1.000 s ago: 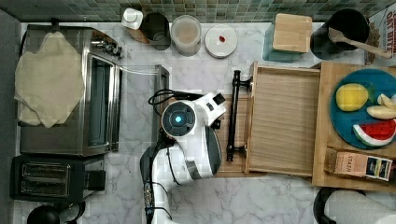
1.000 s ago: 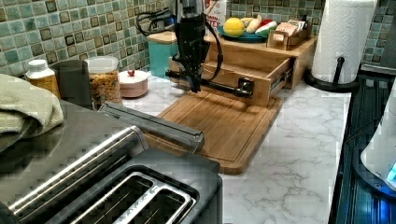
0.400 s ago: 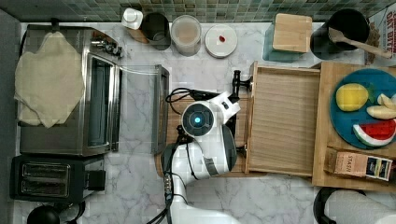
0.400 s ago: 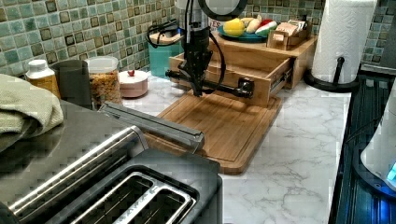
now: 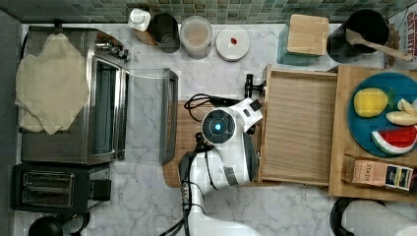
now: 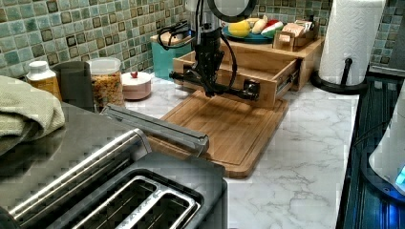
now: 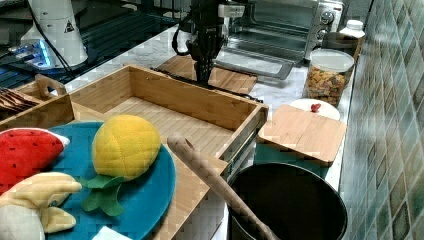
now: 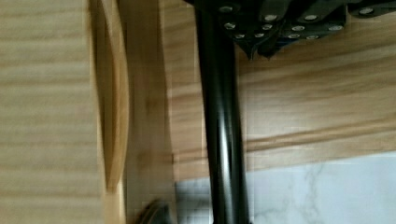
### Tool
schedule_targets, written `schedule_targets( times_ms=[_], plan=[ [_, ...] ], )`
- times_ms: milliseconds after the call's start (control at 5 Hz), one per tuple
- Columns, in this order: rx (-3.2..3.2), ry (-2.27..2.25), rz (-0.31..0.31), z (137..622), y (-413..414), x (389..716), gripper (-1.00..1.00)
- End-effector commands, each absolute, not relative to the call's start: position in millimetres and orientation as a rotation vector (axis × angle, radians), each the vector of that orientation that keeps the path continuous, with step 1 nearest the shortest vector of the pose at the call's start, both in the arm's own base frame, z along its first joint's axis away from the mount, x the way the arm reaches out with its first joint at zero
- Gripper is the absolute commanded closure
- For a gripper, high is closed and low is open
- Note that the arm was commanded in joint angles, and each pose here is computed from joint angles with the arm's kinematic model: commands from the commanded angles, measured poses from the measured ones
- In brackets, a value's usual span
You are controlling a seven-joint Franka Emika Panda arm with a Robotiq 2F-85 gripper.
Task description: Close the drawer.
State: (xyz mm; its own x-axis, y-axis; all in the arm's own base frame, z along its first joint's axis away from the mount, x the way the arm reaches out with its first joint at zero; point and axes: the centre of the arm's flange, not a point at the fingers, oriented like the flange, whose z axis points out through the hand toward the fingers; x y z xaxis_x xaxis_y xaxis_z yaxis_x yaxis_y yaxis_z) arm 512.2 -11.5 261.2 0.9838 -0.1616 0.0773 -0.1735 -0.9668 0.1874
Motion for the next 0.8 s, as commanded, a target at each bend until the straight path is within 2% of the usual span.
schedule_targets(
  times_ms=[200, 800],
  plan=[
    [2.898, -0.152, 0.131, 283.5, -131.0, 498.8, 1.00],
    [2.814, -0.262, 0.169, 300.0, -253.4, 463.9, 1.00]
  ],
)
